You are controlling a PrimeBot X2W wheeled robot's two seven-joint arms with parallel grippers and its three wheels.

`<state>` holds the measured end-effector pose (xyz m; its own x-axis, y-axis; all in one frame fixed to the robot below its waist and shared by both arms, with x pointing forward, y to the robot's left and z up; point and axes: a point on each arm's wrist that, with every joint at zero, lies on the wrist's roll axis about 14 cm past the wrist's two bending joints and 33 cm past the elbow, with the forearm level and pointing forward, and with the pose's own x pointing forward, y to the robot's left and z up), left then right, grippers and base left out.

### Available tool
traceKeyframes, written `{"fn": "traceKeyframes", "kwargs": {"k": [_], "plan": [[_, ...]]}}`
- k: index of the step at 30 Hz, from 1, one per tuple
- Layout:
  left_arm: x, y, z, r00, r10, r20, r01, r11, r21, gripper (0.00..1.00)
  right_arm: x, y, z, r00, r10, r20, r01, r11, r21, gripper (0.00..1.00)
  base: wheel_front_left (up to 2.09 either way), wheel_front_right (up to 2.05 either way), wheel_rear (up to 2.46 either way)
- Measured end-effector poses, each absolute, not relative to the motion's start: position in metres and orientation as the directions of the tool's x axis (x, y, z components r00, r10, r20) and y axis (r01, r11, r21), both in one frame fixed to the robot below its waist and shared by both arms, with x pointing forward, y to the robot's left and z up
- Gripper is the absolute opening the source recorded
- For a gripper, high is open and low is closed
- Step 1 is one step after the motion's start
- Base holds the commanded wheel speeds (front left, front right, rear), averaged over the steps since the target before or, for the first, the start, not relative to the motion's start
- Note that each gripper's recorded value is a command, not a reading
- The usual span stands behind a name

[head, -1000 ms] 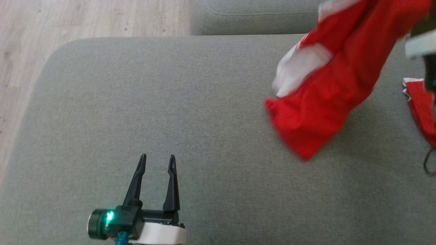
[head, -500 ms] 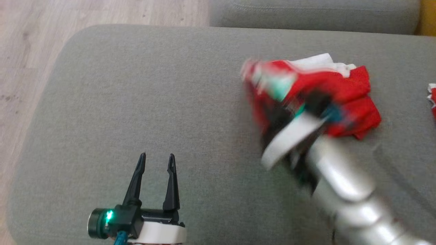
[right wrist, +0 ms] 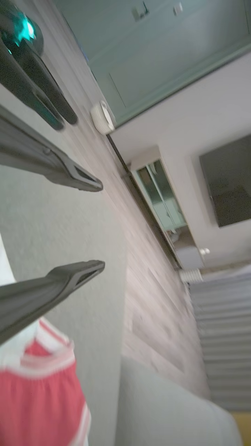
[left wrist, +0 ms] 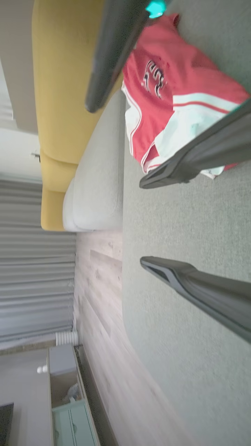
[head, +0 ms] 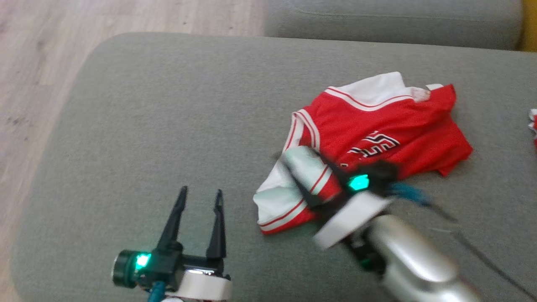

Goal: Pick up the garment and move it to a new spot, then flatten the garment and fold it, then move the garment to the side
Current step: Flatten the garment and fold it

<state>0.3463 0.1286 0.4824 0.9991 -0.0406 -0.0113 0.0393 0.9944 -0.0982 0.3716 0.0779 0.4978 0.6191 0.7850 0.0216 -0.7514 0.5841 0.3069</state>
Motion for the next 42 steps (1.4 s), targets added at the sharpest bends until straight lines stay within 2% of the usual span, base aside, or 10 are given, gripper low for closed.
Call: {"fn": "traceKeyframes", "kwargs": {"k": [4,9,16,23,31,32,34,35,42], "plan": [[0.35,0.1,0.47,0.986,-0.163,-0.041,0.161,0.986,-0.049,1.0,0.401,-0.007,0.498,0.792,0.609,0.038,-0.598,0.763,0.244,1.0,0.0,0.0,0.0],[0.354,0.065,0.445,0.941,-0.316,-0.119,0.32,0.947,0.019,1.0,0.383,-0.07,0.472,0.892,0.45,-0.03,-0.43,0.868,0.248,1.0,0.0,0.0,0.0],[0.382,0.029,0.443,0.882,-0.455,-0.124,0.467,0.878,0.101,1.0,0.382,-0.106,0.471,0.943,0.332,-0.029,-0.314,0.915,0.251,1.0,0.0,0.0,0.0],[0.394,0.025,0.401,0.839,-0.478,-0.26,0.523,0.84,0.142,1.0,0.379,-0.118,0.461,0.955,0.292,-0.059,-0.27,0.931,0.248,1.0,0.0,0.0,0.0],[0.401,0.022,0.391,0.825,-0.482,-0.297,0.536,0.834,0.135,1.0,0.379,-0.127,0.458,0.962,0.264,-0.071,-0.24,0.939,0.246,1.0,0.0,0.0,0.0],[0.401,0.022,0.39,0.824,-0.48,-0.3,0.535,0.835,0.133,0.75,0.379,-0.127,0.458,0.962,0.263,-0.071,-0.239,0.939,0.246,1.0,0.0,0.0,0.0],[0.4,0.024,0.387,0.824,-0.476,-0.308,0.532,0.837,0.13,0.03,0.38,-0.127,0.458,0.962,0.263,-0.07,-0.239,0.939,0.246,1.0,0.0,0.0,0.0],[0.401,0.025,0.387,0.825,-0.474,-0.308,0.529,0.839,0.126,0.0,0.38,-0.127,0.458,0.962,0.264,-0.07,-0.24,0.939,0.245,1.0,0.0,0.0,0.0],[0.417,0.034,0.42,0.88,-0.429,-0.203,0.457,0.882,0.118,0.0,0.386,-0.125,0.46,0.961,0.27,-0.058,-0.248,0.938,0.243,1.0,0.0,0.0,0.0]]}}
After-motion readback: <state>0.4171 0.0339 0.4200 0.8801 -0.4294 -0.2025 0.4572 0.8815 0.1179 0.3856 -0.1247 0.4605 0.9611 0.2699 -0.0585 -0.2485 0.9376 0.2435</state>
